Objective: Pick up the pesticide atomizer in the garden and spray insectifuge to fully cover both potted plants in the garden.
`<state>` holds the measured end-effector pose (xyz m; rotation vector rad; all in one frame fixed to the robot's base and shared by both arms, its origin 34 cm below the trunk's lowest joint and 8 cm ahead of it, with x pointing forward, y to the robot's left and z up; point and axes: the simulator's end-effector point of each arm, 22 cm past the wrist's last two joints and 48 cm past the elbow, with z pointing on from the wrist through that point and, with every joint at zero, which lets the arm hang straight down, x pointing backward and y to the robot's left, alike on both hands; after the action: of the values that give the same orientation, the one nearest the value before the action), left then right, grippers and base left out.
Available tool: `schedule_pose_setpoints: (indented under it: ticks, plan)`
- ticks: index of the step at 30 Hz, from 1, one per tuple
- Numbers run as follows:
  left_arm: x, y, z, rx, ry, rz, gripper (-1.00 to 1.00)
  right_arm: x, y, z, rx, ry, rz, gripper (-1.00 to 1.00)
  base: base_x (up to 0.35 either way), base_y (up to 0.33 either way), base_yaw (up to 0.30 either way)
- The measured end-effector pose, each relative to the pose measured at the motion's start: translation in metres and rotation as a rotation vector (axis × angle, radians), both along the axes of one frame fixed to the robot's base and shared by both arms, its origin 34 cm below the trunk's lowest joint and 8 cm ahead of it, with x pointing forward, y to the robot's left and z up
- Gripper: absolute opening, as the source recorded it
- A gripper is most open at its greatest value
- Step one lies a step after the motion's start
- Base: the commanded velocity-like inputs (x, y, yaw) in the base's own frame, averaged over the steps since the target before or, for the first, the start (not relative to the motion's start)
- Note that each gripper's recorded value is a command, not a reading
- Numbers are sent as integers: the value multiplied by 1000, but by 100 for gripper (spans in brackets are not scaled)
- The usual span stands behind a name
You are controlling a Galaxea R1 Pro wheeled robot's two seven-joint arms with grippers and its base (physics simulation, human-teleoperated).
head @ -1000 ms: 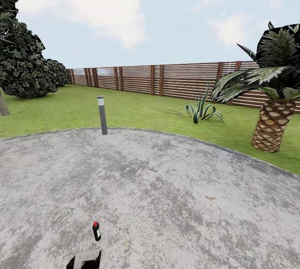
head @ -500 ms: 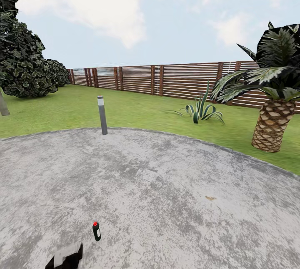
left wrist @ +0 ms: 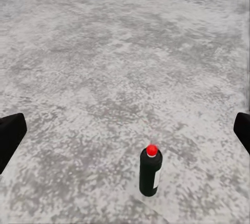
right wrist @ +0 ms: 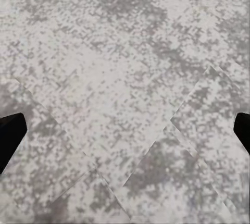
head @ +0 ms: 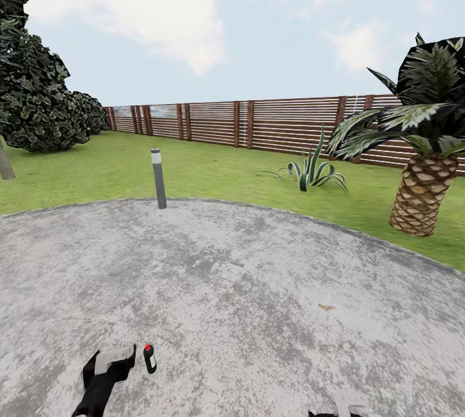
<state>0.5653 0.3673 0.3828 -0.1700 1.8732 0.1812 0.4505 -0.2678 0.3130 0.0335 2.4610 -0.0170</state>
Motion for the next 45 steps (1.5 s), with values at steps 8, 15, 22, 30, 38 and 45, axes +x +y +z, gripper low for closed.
schedule_pose_setpoints:
  ticks: [8,15,22,30,38,45]
  plan:
    - [29,-7,25,41,-38,-40,100,11,2,25,4,23,4,100,0,0,0]
    - [36,-9,33,44,-55,-45,100,25,2,61,6,9,1,100,0,0,0]
    - [36,-10,31,43,-51,-47,100,18,2,58,8,52,1,100,172,0,0]
    - [35,-10,25,43,-41,-48,100,17,1,54,7,64,-1,100,251,0,0]
    - [35,-10,24,43,-39,-48,100,16,2,52,8,67,0,100,17,0,0]
    - [34,-10,19,43,-30,-47,100,15,2,49,8,77,0,100,0,0,0]
